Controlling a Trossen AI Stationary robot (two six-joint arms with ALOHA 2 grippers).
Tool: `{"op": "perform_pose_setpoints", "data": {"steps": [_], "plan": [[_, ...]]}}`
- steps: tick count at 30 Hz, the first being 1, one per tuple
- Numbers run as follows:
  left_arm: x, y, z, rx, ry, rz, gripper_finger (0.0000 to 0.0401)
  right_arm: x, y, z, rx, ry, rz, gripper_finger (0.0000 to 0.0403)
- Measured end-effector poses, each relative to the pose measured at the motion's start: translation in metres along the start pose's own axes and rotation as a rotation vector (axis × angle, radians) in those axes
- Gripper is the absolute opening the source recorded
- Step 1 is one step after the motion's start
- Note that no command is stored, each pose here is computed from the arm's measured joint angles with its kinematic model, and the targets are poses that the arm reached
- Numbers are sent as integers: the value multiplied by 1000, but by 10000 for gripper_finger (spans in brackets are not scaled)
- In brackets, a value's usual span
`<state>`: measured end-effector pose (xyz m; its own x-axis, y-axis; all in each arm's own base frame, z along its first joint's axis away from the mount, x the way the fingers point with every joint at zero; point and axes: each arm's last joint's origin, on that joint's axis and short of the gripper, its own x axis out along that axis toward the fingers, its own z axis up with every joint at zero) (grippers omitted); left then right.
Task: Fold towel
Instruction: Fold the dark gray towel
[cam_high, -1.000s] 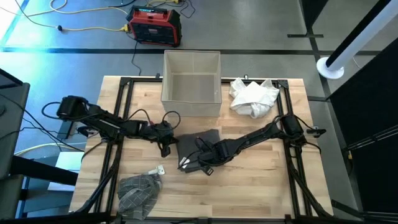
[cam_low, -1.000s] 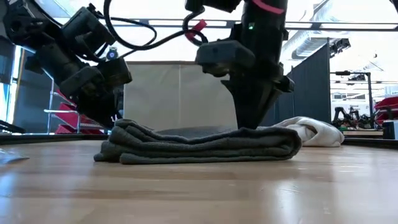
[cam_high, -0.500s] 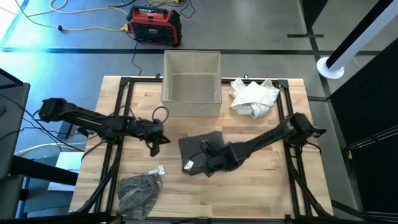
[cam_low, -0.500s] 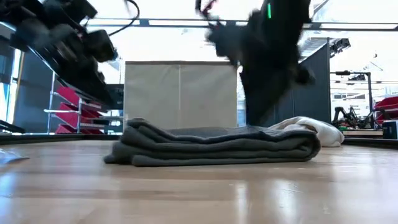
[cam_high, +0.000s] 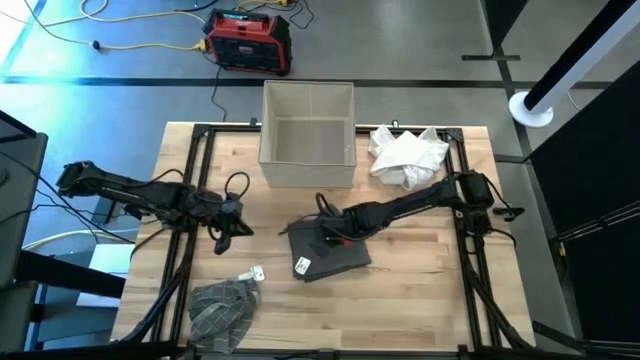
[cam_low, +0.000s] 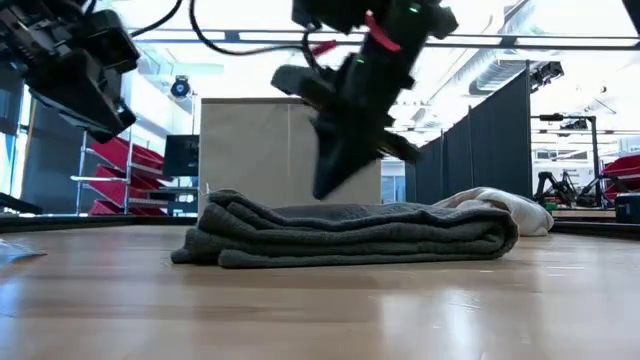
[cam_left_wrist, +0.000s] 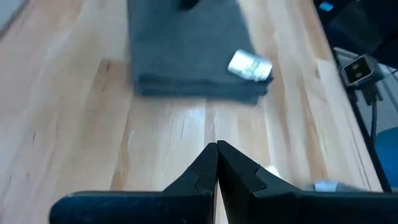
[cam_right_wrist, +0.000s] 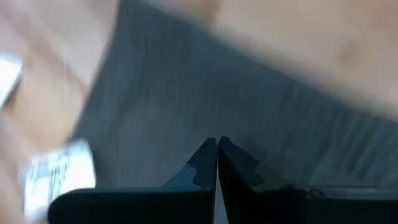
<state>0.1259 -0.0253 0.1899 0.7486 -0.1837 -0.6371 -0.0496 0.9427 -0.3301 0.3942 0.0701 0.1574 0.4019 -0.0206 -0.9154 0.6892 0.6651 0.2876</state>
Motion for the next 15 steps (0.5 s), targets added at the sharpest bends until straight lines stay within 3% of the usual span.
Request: {"op": "perform_pose_setpoints", "data": {"steps": [6, 15], "plan": [[-3, 0, -6, -57, 26, 24, 0, -11, -6, -68, 137, 89, 6, 0], [-3, -3, -5, -5, 3, 43, 0, -41, -17, -180, 323, 170, -80, 0]]}}
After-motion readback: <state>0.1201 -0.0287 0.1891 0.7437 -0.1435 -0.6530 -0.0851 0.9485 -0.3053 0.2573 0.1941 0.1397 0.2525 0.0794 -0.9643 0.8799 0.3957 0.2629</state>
